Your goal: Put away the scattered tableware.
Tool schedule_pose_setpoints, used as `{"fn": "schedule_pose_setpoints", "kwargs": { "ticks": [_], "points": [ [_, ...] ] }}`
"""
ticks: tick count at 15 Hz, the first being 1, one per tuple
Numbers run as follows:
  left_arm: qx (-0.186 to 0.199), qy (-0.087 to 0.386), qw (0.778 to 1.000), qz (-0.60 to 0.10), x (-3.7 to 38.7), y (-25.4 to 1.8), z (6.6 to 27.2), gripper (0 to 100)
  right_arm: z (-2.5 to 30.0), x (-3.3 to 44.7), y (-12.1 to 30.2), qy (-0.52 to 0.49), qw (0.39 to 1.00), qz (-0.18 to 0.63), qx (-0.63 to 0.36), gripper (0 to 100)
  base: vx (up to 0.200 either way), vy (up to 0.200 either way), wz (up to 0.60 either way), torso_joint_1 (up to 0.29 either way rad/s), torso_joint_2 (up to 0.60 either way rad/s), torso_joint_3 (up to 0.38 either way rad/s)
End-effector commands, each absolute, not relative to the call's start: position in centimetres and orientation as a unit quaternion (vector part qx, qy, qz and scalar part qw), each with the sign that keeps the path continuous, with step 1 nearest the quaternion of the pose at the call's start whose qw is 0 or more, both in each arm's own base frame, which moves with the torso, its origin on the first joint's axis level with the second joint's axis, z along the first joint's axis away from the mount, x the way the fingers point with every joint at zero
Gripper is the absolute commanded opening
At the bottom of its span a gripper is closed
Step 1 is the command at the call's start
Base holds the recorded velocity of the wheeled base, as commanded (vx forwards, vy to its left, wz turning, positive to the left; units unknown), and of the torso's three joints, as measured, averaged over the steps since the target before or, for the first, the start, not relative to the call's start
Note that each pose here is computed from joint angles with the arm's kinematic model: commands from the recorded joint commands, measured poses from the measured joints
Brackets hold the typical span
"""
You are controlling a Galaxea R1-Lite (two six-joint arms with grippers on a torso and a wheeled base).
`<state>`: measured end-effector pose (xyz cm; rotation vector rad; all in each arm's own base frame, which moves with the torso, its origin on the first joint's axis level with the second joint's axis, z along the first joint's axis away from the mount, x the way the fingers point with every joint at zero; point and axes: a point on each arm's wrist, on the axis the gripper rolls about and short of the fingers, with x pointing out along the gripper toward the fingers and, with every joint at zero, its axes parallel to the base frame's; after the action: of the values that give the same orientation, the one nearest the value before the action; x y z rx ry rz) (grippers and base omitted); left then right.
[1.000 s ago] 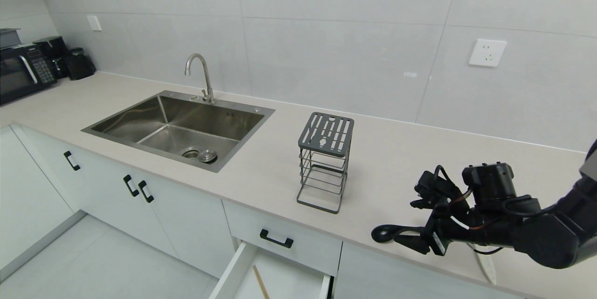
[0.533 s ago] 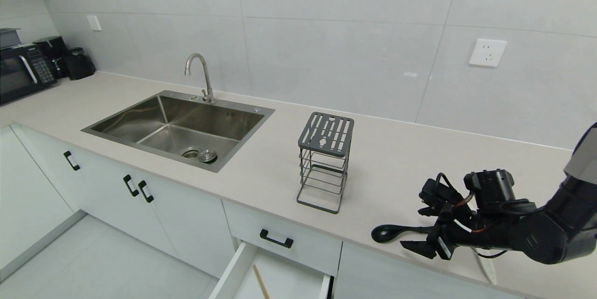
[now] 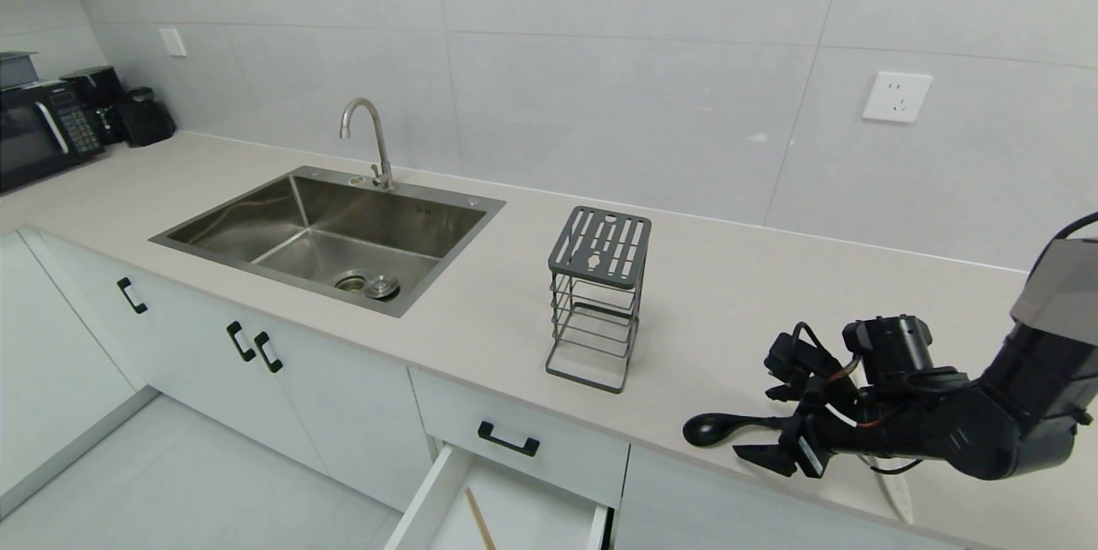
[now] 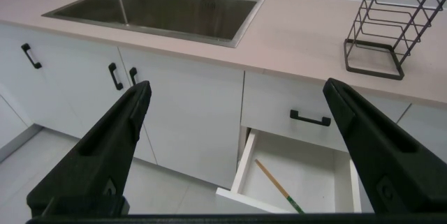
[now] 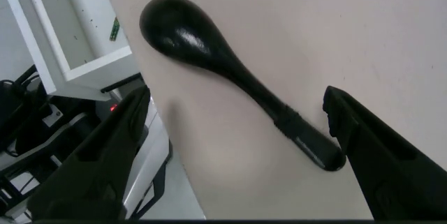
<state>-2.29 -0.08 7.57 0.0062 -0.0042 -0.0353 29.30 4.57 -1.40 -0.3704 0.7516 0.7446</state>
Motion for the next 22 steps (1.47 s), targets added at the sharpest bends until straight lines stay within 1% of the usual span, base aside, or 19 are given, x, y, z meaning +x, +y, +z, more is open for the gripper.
{"fn": "schedule_pose_setpoints", "kwargs": {
  "ticks": [1, 9, 10, 17, 21, 22],
  "points": [
    [0.003, -0.002, 1.0, -0.018, -2.3, -0.1, 7.6, 100, -2.3, 29.8, 4.7, 0.363, 0.844, 0.355, -0.174, 100, 0.0, 0.0, 0.0, 0.0, 0.0, 0.0],
    [0.003, -0.002, 1.0, -0.018, -2.3, -0.1, 7.6, 100, -4.3, 31.8, 5.6, 0.36, 0.838, 0.365, -0.188, 100, 0.0, 0.0, 0.0, 0.0, 0.0, 0.0],
    [0.003, -0.002, 1.0, -0.018, -2.3, -0.1, 7.6, 100, -4.6, 32.0, 5.7, 0.36, 0.837, 0.366, -0.187, 0, 0.0, 0.0, 0.0, 0.0, 0.0, 0.0],
    [0.003, -0.002, 1.0, -0.018, -2.3, -0.1, 7.6, 100, -4.6, 31.5, 5.5, 0.366, 0.835, 0.365, -0.187, 0, 0.0, 0.0, 0.0, 0.0, 0.0, 0.0],
    [0.003, -0.002, 1.0, -0.018, -2.3, -0.1, 7.6, 100, -2.1, 30.4, 5.5, 0.346, 0.843, 0.364, -0.193, 0, 0.0, 0.0, 0.0, 0.0, 0.0, 0.0],
    [0.003, -0.002, 1.0, -0.018, -2.3, -0.1, 7.6, 100, -1.0, 30.1, 5.5, 0.331, 0.849, 0.362, -0.198, 0, 0.0, 0.0, 0.0, 0.0, 0.0, 0.0]
  ]
}}
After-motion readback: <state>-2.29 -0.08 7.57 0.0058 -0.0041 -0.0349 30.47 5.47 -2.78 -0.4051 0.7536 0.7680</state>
